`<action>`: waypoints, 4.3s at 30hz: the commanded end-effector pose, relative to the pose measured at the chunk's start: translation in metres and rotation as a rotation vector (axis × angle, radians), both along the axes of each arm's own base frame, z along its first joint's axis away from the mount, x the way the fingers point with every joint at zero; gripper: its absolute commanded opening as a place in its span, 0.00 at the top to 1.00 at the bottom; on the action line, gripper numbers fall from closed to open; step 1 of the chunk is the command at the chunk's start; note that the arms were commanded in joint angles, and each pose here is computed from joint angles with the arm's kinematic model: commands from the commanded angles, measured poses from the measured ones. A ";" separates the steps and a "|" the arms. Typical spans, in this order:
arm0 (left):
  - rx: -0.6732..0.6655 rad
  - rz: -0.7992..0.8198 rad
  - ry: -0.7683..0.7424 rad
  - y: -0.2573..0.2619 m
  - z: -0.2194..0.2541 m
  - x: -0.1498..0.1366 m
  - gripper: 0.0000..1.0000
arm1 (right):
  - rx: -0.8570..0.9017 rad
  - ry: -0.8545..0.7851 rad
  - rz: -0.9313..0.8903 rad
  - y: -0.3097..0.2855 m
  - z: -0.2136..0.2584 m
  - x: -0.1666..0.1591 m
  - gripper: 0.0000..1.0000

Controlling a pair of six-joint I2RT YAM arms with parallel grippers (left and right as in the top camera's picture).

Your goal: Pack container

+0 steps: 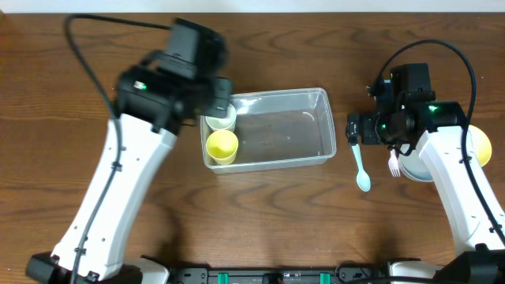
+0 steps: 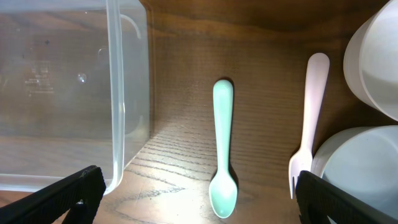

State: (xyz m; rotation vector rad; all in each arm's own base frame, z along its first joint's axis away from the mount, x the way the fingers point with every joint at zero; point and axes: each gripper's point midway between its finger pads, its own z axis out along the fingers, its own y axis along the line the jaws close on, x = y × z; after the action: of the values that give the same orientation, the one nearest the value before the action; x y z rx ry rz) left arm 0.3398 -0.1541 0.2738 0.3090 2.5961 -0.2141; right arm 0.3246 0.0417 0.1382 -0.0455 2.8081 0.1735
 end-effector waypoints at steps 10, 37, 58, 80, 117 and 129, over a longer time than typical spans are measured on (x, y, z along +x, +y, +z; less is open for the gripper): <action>0.203 -0.313 0.213 -0.081 -0.126 0.007 0.94 | -0.001 -0.019 -0.002 -0.003 0.006 0.005 0.01; 0.310 -0.331 0.318 -0.070 -0.202 0.031 0.52 | -0.001 -0.019 -0.001 -0.003 0.006 0.005 0.01; 0.172 0.021 0.072 0.039 -0.007 0.014 0.21 | -0.036 -0.037 -0.113 -0.025 0.031 0.010 0.01; -0.027 0.450 0.156 0.173 -0.046 0.025 0.18 | -0.227 0.118 -0.266 -0.139 -0.010 0.083 0.01; -0.018 0.450 0.217 0.172 -0.076 0.017 0.18 | -0.187 0.306 -0.288 -0.136 -0.107 0.089 0.90; -0.018 0.450 0.218 0.172 -0.076 0.017 0.18 | -0.184 0.298 -0.288 -0.136 -0.107 0.091 0.99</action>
State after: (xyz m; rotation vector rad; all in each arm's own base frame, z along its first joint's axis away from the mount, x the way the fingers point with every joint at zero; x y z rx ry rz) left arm 0.3598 0.0174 0.1940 -0.3085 2.8019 -0.1136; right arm 0.4154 -0.0935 0.0331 0.3545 3.0732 -0.1704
